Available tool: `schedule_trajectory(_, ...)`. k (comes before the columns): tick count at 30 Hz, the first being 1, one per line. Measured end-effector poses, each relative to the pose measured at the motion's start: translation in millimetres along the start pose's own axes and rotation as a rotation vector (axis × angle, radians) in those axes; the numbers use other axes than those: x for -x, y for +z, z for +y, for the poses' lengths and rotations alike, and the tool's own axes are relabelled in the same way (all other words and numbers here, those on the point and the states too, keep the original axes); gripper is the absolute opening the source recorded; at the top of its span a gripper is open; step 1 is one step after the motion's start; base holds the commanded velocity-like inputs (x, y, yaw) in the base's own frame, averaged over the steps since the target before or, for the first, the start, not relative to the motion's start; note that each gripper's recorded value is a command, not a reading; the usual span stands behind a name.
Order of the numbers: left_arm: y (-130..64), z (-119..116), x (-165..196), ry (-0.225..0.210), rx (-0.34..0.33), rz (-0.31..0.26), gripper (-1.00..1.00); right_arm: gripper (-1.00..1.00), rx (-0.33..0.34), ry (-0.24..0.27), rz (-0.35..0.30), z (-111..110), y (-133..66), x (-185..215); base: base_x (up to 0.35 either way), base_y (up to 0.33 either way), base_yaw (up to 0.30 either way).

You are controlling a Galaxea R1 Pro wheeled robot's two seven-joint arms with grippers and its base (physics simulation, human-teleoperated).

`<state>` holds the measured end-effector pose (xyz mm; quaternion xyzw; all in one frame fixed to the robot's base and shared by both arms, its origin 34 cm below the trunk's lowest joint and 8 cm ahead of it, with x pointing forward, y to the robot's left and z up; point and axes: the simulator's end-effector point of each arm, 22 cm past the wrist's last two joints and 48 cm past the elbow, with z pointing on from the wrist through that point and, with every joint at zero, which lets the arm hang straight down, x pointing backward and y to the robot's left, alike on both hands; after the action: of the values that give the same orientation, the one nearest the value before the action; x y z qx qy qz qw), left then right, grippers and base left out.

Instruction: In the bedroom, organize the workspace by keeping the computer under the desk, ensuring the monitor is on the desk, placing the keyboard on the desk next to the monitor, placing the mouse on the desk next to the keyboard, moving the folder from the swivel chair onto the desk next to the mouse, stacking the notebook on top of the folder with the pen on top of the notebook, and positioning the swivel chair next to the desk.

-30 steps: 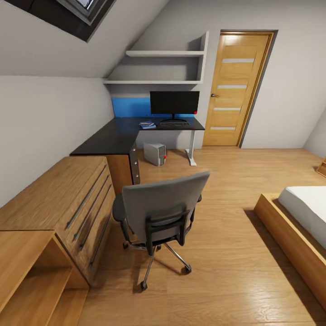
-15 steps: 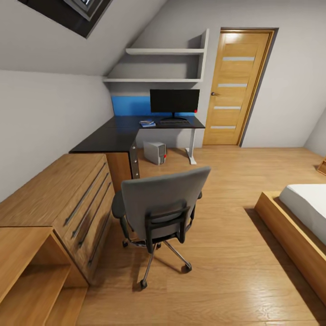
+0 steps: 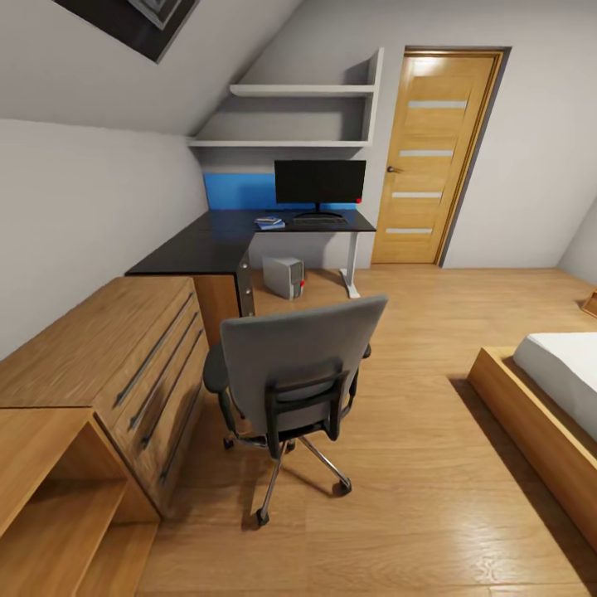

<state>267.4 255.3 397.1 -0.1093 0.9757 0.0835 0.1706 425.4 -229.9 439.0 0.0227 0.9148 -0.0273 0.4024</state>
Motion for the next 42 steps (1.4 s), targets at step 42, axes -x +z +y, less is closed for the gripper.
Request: schedule_trajectory(42, 85.1, -87.1, 250.0, -0.068, -0.094, -0.254, 1.0, 1.0, -0.002, 0.039, -0.272, 14.7, 142.2, 178.4, 0.0, 0.0, 0.0)
